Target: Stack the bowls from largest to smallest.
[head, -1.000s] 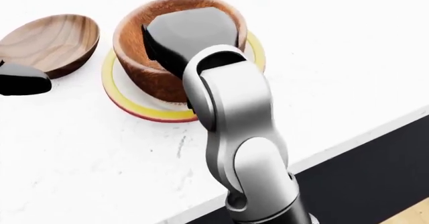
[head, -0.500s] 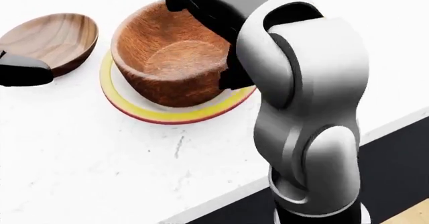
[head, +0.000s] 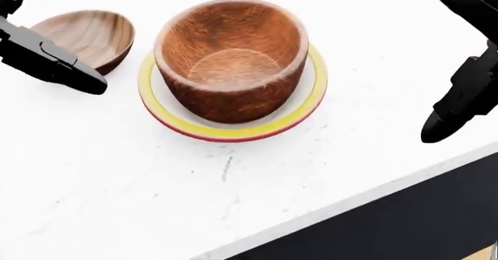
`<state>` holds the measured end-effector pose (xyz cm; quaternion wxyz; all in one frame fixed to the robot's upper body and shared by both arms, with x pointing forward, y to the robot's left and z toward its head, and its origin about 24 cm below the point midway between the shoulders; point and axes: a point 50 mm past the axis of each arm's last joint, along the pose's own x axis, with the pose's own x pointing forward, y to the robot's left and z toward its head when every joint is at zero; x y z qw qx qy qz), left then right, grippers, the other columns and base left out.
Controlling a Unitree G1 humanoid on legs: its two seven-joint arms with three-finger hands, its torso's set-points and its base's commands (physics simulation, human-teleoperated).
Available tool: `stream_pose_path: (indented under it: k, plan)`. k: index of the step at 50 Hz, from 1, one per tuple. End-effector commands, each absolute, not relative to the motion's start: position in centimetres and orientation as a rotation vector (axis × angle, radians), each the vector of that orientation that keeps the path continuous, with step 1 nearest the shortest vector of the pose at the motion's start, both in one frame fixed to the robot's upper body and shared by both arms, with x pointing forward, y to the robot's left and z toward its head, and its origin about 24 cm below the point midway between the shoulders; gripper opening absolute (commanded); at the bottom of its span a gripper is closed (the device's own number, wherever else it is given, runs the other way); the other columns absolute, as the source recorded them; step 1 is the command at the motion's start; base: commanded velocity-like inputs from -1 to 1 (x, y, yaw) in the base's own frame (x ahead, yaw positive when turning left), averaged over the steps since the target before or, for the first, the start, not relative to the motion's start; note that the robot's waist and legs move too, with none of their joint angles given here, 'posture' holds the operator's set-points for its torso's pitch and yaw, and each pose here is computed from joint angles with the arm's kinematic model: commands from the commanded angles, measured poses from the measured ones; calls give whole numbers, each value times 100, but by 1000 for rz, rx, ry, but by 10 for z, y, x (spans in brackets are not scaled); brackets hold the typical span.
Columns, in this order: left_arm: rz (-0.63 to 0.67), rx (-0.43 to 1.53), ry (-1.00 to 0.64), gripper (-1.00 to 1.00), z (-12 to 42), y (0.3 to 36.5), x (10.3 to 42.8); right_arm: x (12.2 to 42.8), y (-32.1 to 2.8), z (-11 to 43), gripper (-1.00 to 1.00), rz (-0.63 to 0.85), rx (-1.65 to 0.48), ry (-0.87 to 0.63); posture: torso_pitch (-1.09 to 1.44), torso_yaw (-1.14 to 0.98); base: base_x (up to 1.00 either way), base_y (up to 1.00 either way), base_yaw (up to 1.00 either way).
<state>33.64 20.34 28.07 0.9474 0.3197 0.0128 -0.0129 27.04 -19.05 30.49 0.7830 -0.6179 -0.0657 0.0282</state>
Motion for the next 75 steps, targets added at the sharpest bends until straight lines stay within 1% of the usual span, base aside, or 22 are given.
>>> stream_pose_path:
  k: [1,6,13,19,23,32,42,54,55,56,58,63,75]
  plan:
    - [12,779,-75,100,302,201,337,265,-196,314,100,16,-1327,-194,0,0,0,0,0]
    - [11,890,-44,100,297,198,359,263,-209,309,100,-1,-1312,-176,0,0,0,0,0]
    - [20,933,3,100,287,196,386,265,-212,303,100,-4,-1299,-169,0,0,0,0,0]
    - [59,963,4,100,282,195,399,265,-217,301,100,-12,-1288,-165,0,0,0,0,0]
    - [73,1023,13,100,278,194,407,264,-219,298,100,-13,-1284,-161,0,0,0,0,0]
    - [86,1137,39,100,260,190,419,267,-222,294,100,-17,-1282,-155,0,0,0,0,0]
    - [111,1180,44,100,253,193,424,268,-224,296,100,-26,-1273,-155,0,0,0,0,0]
    - [95,1222,64,100,240,194,425,269,-225,293,100,-26,-1271,-151,0,0,0,0,0]
    - [96,1224,65,98,239,194,425,269,-225,293,100,-26,-1271,-151,0,0,0,0,0]
    - [96,1225,68,81,238,194,425,268,-225,293,100,-26,-1271,-151,0,0,0,0,0]
    - [100,1215,73,74,234,195,425,268,-225,292,100,-26,-1270,-150,0,0,0,0,0]
    - [103,1222,81,64,232,196,426,269,-226,290,100,-28,-1268,-147,0,0,0,0,0]
    - [106,1217,96,51,241,196,428,272,-227,286,100,-26,-1269,-143,0,0,0,0,0]
